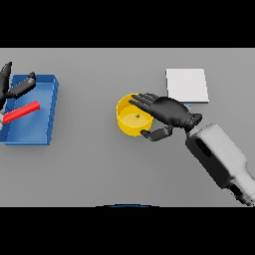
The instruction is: Pick up the red beaker and tilt it to pour out 1 green nut into yellow bowl. Pick up the yellow bowl and place it on the metallic measuring scale.
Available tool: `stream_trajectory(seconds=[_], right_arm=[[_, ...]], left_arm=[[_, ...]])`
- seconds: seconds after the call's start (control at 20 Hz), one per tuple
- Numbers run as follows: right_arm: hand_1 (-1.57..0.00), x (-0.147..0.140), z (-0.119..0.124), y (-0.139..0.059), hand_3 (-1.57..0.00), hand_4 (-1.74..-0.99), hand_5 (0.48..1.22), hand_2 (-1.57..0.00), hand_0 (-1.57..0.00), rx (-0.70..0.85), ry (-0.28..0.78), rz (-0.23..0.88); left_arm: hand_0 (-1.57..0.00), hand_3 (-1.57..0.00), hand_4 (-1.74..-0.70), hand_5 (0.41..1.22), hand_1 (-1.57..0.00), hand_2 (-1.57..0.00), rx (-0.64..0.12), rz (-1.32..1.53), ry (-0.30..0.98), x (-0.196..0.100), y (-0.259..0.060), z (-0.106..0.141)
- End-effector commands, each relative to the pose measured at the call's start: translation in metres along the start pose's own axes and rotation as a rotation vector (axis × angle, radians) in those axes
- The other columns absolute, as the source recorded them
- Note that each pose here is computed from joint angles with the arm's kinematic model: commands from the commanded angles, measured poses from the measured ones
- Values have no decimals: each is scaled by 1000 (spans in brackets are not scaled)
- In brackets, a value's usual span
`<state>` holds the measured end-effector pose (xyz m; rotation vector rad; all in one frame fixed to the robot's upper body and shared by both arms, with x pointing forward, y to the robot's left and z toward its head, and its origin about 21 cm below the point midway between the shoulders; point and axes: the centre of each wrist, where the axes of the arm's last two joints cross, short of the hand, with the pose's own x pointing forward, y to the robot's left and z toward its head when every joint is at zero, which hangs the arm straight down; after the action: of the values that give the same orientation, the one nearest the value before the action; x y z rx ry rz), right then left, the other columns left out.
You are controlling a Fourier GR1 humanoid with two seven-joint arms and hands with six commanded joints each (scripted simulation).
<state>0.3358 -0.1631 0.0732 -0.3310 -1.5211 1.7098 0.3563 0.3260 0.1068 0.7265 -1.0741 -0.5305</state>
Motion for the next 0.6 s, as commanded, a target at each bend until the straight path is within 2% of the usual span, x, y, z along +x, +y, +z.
stream_trajectory(seconds=[0.0,0.25,0.55], right_arm=[[1,0,-4,3,1,-1261,685,1,1,26,-9,6],[1,1,-26,7,1,-1243,682,1,1,116,-31,24],[1,-1,-39,16,1,-1295,671,1,1,222,-7,55]], left_arm=[[1,1,-796,716,1,1,2,-4,-3,1,4,1],[1,1,-795,729,1,1,-1,-4,1,1,2,-1],[1,1,-798,735,1,1,0,-4,-4,1,5,-1]])
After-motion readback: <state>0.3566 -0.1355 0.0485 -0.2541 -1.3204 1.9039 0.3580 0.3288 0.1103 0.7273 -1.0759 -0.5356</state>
